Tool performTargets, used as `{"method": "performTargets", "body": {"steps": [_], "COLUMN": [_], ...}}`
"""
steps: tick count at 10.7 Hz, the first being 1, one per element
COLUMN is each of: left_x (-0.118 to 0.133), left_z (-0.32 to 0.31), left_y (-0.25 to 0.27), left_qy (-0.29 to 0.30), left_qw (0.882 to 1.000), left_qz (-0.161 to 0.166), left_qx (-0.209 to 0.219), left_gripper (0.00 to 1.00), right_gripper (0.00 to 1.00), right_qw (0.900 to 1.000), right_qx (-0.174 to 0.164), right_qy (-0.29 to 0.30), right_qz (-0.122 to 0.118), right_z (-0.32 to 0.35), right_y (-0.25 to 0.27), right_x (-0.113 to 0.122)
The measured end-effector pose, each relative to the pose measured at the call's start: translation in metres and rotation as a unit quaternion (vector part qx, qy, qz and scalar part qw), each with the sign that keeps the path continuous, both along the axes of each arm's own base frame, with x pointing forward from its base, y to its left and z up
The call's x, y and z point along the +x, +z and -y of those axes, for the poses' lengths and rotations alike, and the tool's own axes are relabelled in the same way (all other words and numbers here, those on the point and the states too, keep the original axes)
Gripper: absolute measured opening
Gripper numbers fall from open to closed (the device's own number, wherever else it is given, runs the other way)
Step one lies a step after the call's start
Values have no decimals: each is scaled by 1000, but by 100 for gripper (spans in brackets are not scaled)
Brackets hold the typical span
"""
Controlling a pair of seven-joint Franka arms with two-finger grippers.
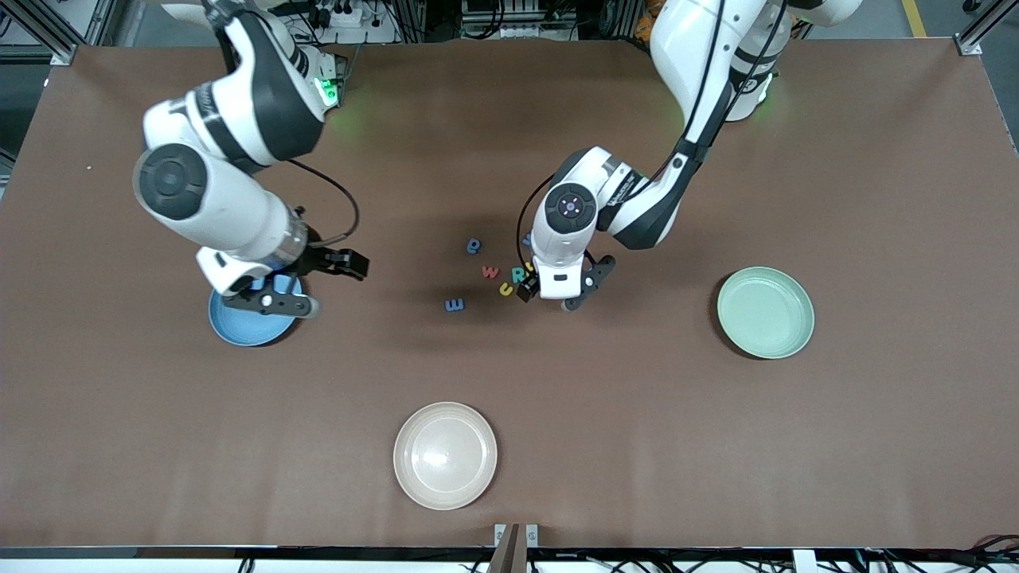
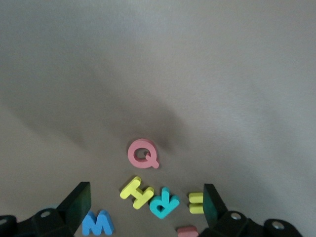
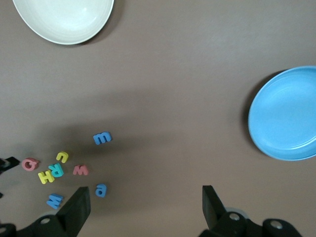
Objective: Sort upper and lower case letters into plates
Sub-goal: 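Grasp pink Q with the left gripper while the right gripper grasps blue m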
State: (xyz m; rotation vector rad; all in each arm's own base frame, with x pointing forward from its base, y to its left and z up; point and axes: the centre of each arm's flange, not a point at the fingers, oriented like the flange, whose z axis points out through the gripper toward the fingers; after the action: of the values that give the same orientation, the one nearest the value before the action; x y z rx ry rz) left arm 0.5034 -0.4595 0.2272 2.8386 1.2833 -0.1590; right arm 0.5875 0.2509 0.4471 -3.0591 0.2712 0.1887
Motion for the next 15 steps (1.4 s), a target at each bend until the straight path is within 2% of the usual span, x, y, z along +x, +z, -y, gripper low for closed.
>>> {"method": "performTargets", "body": {"steps": [3,5,7,8,13,15], "left_x": [-16,-17,-17,-17,-17,-17], "left_z": [-13,-17,-16,-16,-17,-17], "left_y": [-35,-40,-39,-39,-43,-45], "left_qy": [2,4,4,4,4,3], "left_qw": [1000,1000,1000,1000,1000,1000], "left_qz": [4,6,10,12,28,29], "left_qx": [5,5,3,1,-8,-8], "left_gripper": [100,96,93,83,78,76], "right_gripper": [100,100,100,100,100,100], "right_qw": [1000,1000,1000,1000,994,989], "right_qx": [-5,-10,-9,-9,-29,-30], "right_qy": [-25,-15,-6,-12,-100,-142], "right_qz": [-5,-16,-14,-13,-30,-28], "right_z": [-43,-65,-86,-93,-101,-100], "right_y": [-43,-79,-110,-124,-192,-206], "right_x": [-3,-7,-10,-10,-9,-6]}}
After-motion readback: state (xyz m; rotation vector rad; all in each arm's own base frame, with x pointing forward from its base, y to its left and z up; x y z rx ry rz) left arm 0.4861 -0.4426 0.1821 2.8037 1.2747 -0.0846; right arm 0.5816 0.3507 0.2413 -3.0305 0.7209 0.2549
